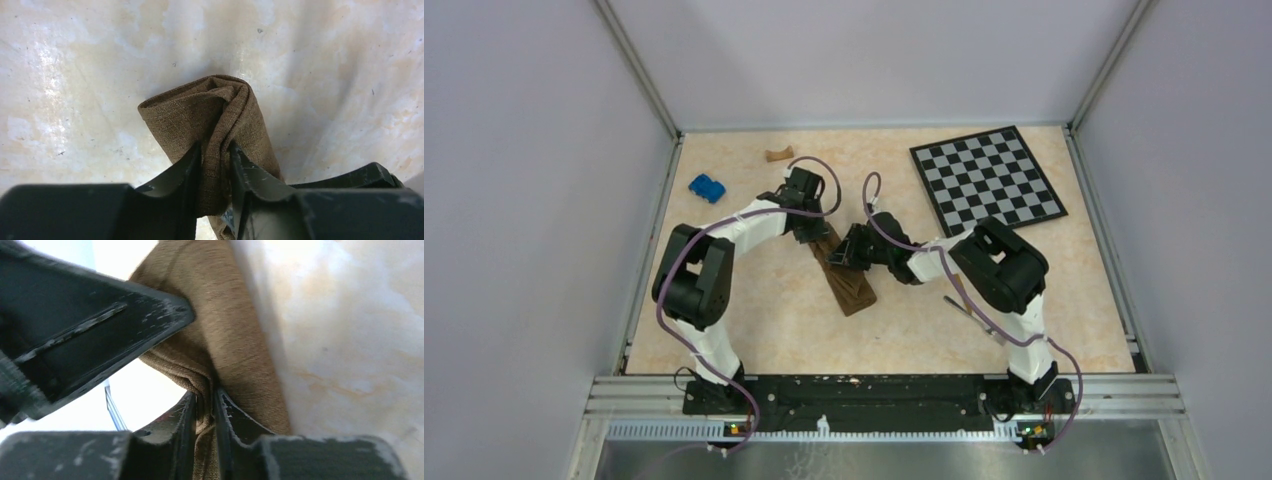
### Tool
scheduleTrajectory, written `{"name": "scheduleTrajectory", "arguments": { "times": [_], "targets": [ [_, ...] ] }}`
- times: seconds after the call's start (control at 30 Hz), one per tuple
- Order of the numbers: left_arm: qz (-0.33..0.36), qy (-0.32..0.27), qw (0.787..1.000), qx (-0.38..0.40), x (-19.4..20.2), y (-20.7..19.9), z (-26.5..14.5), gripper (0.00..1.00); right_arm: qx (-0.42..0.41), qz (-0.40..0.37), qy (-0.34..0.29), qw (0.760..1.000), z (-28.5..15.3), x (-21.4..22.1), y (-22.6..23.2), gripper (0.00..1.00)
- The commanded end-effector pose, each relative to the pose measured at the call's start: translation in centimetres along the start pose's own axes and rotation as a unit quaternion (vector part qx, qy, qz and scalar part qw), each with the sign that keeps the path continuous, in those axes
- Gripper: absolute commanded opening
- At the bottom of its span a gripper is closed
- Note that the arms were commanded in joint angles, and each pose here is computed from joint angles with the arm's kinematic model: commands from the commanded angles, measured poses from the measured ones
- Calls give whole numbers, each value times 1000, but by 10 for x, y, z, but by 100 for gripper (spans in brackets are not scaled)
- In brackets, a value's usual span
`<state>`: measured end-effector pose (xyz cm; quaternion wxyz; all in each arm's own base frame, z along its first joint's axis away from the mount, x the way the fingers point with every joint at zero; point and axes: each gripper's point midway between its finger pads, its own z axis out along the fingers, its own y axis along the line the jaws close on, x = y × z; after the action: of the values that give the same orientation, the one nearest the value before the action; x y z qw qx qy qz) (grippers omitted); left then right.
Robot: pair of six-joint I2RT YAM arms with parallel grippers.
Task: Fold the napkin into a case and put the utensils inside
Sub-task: Stuff the top corner of the smaller-rectangle-folded napkin at the center of the board.
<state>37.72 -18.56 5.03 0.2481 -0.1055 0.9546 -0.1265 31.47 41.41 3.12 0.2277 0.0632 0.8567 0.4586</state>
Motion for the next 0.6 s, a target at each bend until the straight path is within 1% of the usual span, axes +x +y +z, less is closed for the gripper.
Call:
{"name": "scheduleTrajectory", "arguments": {
  "times": [0.0, 0.03, 0.07, 0.13, 0.2, 0.33, 0.47, 0.57],
  "targets": [
    [25, -17, 999, -12, -12, 4, 2, 28, -38, -89, 36, 995, -11, 18, 24, 28],
    [27, -14, 999, -10, -12, 4, 3, 23, -53, -104, 48, 992, -14, 20, 29, 32],
    [30, -10, 999, -7, -10, 4, 4, 20, -77, -118, 64, 988, -20, 23, 38, 36],
    [33, -5, 999, -2, -8, 4, 4, 19, -129, -136, 85, 979, -31, 25, 53, 39],
    [35, -6, 999, -2, -7, 6, 2, 18, -157, -149, 108, 970, -41, 31, 59, 43],
    [33, -9, 999, 9, -11, 6, -1, 15, -171, -163, 134, 962, -51, 41, 58, 44],
    [28, -4, 999, 26, -11, 5, -3, 15, -152, -175, 135, 963, -57, 44, 48, 44],
    [23, 0, 999, 30, -13, 8, 0, 14, -152, -179, 138, 962, -61, 50, 44, 41]
  ]
}}
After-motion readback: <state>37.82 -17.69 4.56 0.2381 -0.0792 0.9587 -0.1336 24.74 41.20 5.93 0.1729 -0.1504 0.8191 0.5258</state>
